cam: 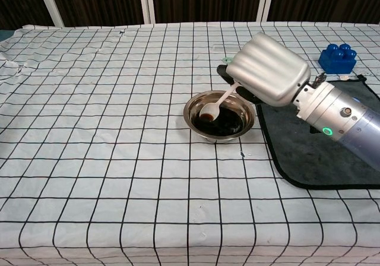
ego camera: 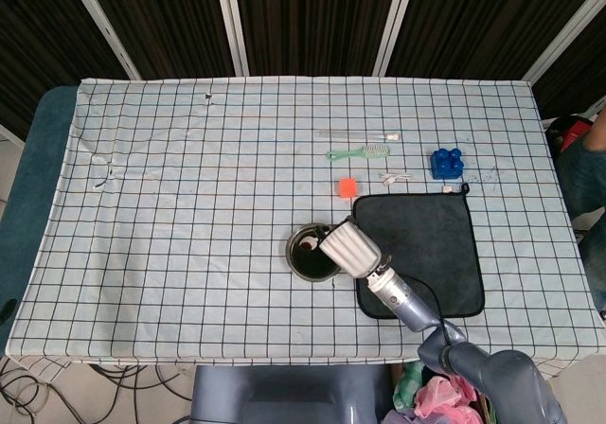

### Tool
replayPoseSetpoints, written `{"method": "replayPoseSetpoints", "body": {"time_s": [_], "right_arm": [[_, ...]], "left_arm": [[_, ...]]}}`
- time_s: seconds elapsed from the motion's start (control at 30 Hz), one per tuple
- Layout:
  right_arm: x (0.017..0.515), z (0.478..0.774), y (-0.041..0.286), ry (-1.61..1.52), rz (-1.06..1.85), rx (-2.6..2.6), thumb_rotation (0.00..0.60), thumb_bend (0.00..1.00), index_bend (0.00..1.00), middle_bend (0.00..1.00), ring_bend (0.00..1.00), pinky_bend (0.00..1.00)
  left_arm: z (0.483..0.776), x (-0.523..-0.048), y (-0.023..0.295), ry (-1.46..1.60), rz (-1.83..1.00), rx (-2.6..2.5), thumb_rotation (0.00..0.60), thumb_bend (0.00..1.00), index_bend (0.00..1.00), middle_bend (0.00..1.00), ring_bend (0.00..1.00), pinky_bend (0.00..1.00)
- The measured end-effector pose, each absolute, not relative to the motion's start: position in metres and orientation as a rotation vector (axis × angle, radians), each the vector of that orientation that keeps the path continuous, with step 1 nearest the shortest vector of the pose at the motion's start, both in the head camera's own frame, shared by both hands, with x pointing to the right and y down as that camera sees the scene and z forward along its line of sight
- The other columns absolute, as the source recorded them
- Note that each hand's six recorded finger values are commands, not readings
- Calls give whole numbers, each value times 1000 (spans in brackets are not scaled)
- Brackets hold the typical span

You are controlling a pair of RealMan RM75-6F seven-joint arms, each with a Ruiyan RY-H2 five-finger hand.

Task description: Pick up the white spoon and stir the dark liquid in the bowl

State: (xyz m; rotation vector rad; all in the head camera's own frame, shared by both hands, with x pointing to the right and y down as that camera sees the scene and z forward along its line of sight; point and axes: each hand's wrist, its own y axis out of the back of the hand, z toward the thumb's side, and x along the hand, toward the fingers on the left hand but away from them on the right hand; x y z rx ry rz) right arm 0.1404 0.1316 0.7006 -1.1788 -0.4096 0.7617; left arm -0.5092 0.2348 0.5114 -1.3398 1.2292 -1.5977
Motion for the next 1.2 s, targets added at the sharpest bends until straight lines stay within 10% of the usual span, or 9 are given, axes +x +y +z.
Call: {"method": "replayPoseSetpoints", "body": {"time_s": [1.2], "right_arm": [[190, 687, 159, -372, 743, -1189, 600, 413, 730, 908, 1000, 1000]], "left_arm": [[517, -506, 235, 1203, -1612, -1345, 600, 186, 85, 5, 0, 0]]}}
